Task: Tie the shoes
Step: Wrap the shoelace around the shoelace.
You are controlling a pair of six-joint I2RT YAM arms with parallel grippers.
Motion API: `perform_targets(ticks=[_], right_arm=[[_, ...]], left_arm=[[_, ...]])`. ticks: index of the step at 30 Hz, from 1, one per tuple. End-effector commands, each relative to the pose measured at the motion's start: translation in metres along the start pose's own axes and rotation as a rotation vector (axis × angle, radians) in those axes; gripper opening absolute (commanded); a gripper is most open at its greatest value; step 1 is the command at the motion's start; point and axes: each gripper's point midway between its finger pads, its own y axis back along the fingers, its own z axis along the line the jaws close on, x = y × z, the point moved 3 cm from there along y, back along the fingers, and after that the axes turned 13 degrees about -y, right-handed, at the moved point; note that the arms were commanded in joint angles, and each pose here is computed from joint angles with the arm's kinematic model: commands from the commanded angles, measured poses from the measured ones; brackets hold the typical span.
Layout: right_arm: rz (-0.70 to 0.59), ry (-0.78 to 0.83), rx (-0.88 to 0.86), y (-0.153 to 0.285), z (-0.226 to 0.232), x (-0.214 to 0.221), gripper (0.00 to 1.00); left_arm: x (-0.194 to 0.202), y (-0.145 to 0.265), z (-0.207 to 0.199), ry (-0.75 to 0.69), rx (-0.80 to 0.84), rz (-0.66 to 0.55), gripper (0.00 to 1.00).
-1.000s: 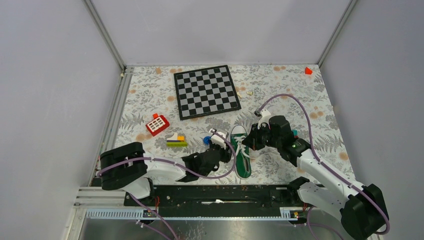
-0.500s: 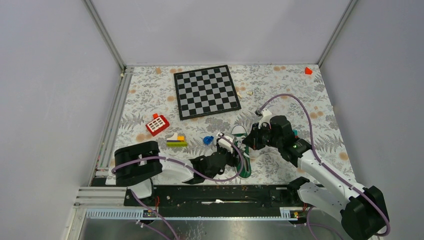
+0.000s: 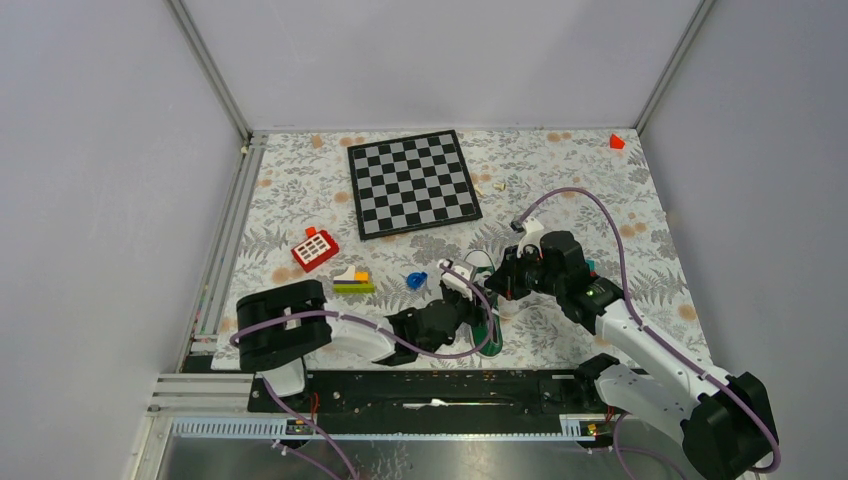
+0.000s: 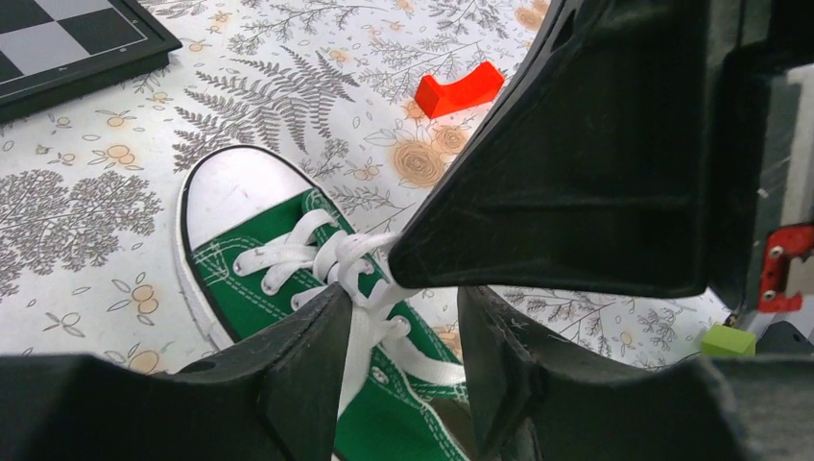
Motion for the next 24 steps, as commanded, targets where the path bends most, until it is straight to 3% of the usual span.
perform_targets(ticks=[1, 11, 18, 24], right_arm=[[-0.039, 0.022, -0.046, 0.002, 0.013, -0.016, 0.0], [-0.047, 0.027, -0.05, 0.003, 0.015, -0.018, 0.0], [-0.045, 0.026, -0.05, 0.003, 0.014, -0.018, 0.0], [-0.043, 0.028, -0.043, 0.004, 0.013, -0.018, 0.0]], left_arm=[[-0.018, -0.01, -0.012, 0.032, 0.012, -0.059, 0.48], [-0.005, -0.01, -0.004, 0.002, -0.025, -0.023, 0.49], [-0.002, -0.008, 0.001, 0.007, -0.047, -0.029, 0.38], [0.002, -0.01, 0.0, 0.003, -0.048, -0.018, 0.36]])
